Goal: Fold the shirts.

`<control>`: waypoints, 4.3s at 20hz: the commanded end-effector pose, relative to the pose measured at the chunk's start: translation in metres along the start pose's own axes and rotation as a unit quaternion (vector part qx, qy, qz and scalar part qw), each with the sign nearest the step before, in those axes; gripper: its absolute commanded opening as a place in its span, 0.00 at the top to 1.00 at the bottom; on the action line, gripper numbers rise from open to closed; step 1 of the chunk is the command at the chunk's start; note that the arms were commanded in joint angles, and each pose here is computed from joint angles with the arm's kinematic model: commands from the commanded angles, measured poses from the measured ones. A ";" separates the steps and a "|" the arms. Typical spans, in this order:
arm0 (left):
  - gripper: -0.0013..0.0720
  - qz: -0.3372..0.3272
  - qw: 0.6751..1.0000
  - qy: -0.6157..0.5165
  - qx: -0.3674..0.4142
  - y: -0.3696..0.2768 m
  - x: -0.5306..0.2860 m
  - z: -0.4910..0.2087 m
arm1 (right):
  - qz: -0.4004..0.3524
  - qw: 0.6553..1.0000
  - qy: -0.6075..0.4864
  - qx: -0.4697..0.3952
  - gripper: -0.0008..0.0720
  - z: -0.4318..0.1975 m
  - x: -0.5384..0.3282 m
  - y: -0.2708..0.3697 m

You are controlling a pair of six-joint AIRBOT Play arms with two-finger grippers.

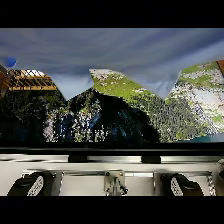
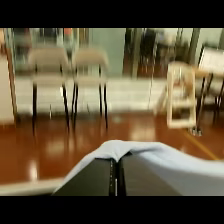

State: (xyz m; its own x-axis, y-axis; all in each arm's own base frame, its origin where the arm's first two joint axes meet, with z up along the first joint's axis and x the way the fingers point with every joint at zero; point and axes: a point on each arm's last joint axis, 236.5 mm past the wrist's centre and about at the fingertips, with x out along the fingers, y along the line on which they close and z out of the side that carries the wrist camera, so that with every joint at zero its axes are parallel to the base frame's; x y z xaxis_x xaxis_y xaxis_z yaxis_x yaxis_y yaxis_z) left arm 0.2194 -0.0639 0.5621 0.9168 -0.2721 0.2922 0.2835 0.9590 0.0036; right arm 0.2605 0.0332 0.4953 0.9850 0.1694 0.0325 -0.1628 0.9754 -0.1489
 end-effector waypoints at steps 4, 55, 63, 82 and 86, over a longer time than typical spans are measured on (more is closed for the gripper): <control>0.94 0.026 0.996 -0.055 0.069 -0.020 -0.060 0.052 | -0.083 0.996 -0.008 -0.007 0.89 0.018 -0.082 -0.006; 0.94 -0.077 0.581 0.760 -0.280 0.043 -0.023 -0.659 | 0.003 0.661 0.711 0.242 0.89 -0.579 0.108 0.045; 0.94 -0.081 0.564 0.777 -0.266 0.054 -0.037 -0.660 | 0.002 0.633 0.745 0.210 0.89 -0.584 0.084 0.036; 0.17 -0.080 0.507 0.773 -0.372 -0.007 -0.209 -0.601 | -0.051 0.625 0.711 0.319 0.21 -0.508 -0.035 -0.031; 0.17 -0.061 0.527 0.774 -0.346 -0.001 -0.220 -0.613 | -0.052 0.630 0.706 0.320 0.21 -0.504 -0.035 -0.031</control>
State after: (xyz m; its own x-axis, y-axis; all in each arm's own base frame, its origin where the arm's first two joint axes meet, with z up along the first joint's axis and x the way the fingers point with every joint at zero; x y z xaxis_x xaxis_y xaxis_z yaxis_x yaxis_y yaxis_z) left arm 0.2011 -0.0576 -0.0758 -0.1687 -0.6118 -0.7729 -0.1116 0.7909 -0.6017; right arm 0.2620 -0.0735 -0.0038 -0.0436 0.2331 -0.9715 0.3457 0.9159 0.2042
